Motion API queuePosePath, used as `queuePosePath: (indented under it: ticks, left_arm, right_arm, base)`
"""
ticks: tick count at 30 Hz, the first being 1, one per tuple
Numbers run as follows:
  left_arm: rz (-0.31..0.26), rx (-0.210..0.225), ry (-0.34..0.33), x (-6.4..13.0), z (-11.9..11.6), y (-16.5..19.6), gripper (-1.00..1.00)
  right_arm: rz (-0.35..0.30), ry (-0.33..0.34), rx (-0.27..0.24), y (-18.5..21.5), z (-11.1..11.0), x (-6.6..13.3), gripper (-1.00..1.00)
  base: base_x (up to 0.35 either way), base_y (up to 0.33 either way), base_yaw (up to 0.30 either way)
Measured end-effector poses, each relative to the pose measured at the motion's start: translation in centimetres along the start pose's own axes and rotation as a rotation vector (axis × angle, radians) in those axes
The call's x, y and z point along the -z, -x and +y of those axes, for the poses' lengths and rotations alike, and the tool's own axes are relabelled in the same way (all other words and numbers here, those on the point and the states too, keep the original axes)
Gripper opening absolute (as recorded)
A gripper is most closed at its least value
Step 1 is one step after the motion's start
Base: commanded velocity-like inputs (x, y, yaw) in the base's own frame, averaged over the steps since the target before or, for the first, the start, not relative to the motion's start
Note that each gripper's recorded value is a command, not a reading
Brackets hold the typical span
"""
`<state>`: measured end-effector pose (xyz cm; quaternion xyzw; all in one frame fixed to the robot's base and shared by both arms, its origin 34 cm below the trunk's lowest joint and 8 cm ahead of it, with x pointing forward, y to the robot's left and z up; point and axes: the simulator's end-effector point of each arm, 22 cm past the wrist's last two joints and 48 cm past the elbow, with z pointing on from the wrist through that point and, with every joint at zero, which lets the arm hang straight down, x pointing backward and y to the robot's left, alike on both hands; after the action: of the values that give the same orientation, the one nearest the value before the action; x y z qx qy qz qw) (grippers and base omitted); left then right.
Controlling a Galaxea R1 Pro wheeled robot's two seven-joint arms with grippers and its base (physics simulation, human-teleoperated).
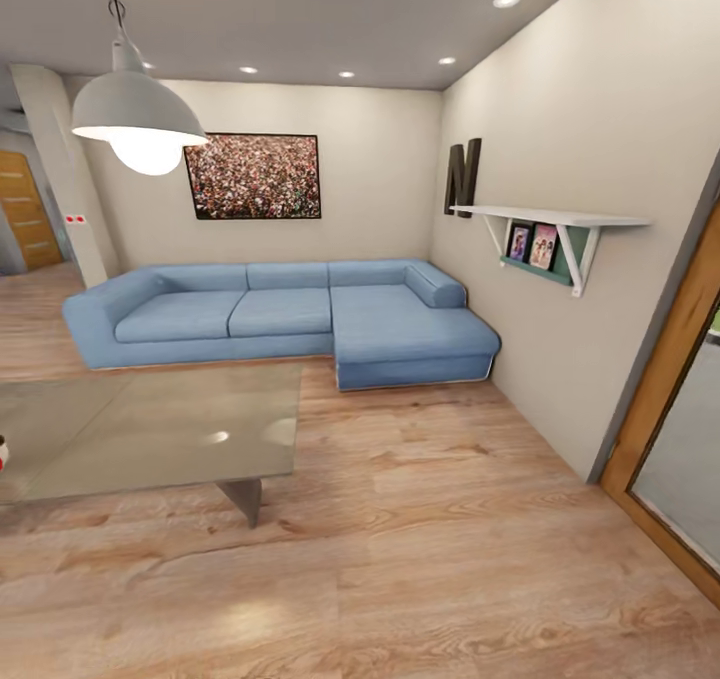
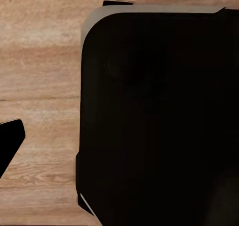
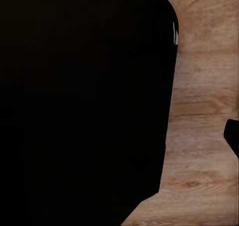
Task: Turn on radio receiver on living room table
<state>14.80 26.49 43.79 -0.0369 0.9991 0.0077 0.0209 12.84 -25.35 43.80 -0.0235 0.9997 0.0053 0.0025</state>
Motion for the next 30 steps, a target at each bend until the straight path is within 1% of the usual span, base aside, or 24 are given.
queuePosePath:
  ticks: [2,3,4,30]
  left_arm:
    - [0.000,0.000,0.000,0.00,-0.01,0.01,1.00]
    - [0.000,0.000,0.000,0.00,0.01,0.00,1.00]
    - [0.000,0.000,0.000,0.00,0.00,-0.01,1.00]
    - [0.000,0.000,0.001,0.00,0.07,-0.01,1.00]
  right_arm:
    - [0.000,0.001,0.011,0.00,0.02,0.00,1.00]
    - [0.002,0.010,0.157,-0.08,0.26,0.00,1.00]
    - [0.003,0.010,0.163,-0.08,0.27,0.00,1.00]
    - [-0.001,0.011,0.165,-0.01,0.38,0.00,1.00]
  base:
    - [0.000,0.000,0.279]
    - [0.000,0.000,0.279]
    - [0.000,0.000,0.279]
    - [0.000,0.000,0.278]
